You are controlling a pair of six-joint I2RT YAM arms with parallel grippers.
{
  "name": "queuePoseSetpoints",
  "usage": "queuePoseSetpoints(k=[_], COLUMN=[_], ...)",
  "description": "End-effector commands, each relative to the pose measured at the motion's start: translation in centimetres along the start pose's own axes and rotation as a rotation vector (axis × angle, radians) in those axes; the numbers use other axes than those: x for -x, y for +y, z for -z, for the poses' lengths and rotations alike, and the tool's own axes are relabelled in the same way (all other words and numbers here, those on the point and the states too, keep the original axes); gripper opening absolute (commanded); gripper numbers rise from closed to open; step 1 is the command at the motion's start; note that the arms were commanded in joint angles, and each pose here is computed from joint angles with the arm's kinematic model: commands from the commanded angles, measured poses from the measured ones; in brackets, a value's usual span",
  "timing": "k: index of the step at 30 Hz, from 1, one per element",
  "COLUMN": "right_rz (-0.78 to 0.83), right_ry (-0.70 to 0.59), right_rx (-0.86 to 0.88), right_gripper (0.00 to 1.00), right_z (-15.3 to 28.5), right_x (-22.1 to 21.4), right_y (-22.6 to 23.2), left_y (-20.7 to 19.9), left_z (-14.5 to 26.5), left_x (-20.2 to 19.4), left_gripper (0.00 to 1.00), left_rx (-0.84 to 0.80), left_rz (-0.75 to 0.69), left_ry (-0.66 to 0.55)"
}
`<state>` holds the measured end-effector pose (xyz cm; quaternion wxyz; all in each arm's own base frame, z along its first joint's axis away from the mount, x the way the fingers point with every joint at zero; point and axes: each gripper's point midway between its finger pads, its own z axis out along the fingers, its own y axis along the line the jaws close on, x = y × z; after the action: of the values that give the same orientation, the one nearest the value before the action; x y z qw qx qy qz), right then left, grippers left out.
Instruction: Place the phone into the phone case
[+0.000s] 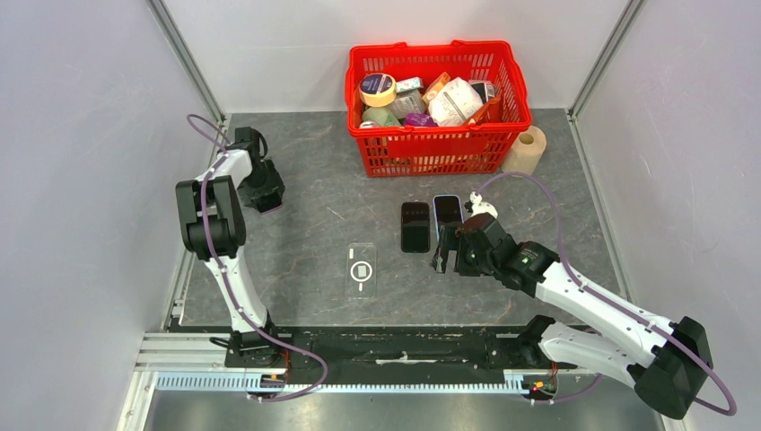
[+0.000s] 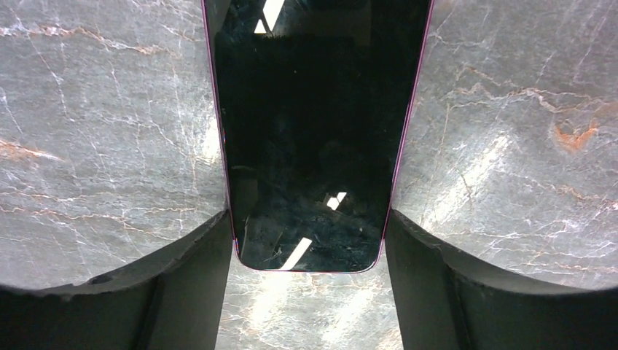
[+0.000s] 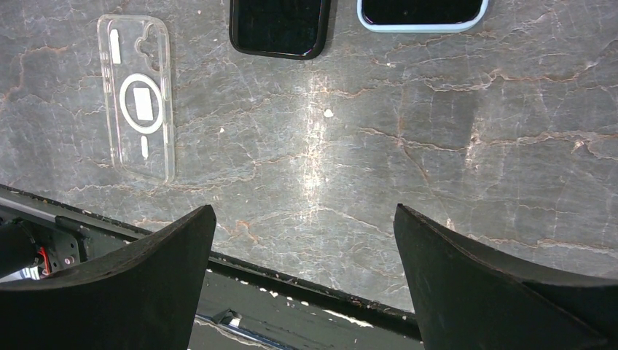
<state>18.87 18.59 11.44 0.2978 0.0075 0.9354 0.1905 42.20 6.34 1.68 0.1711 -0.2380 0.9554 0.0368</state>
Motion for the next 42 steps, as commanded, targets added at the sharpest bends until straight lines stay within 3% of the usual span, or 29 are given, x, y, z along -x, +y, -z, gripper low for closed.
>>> queuePoseSetpoints(k=[1,5,9,22,32,42], right_rz=[0.009,0.010,0.013,-0.016,-0.073,-0.083], right_ry=[-0.029,-0.027,-0.026,-0.011,0.081,0.142], right_rx=[0.013,0.006,0.006,0.069,0.187,0.290], right_gripper=[0.99,0.99,0.99,0.99,0.99,0.90], right_z=[0.1,-0.1,-0.3,-1.7,-5.1,-10.0], right_x=[0.5,0.5,0.6,2.2,3.8,6.3], right_y=[0.1,0.1,0.2,2.9,7.8,13.5], left_y=[-0.7,-1.3,-2.2,-5.5,-7.5,-8.0], left_z=[-1.8,-1.7,-1.2,4.0,6.6,9.5], left_x=[-0.8,-1.5,-2.9,-10.5,-19.0,-22.6], left_gripper=[0.68,0.50,0.43,0.40,0.39,0.39], left_rx=[-0.034,-0.058,-0.092,-0.256,-0.400,-0.527], left_rz=[0.006,0.039,0.078,0.196,0.123,0.082], left_ry=[0.043,0.069,0.093,0.056,0.045,0.018])
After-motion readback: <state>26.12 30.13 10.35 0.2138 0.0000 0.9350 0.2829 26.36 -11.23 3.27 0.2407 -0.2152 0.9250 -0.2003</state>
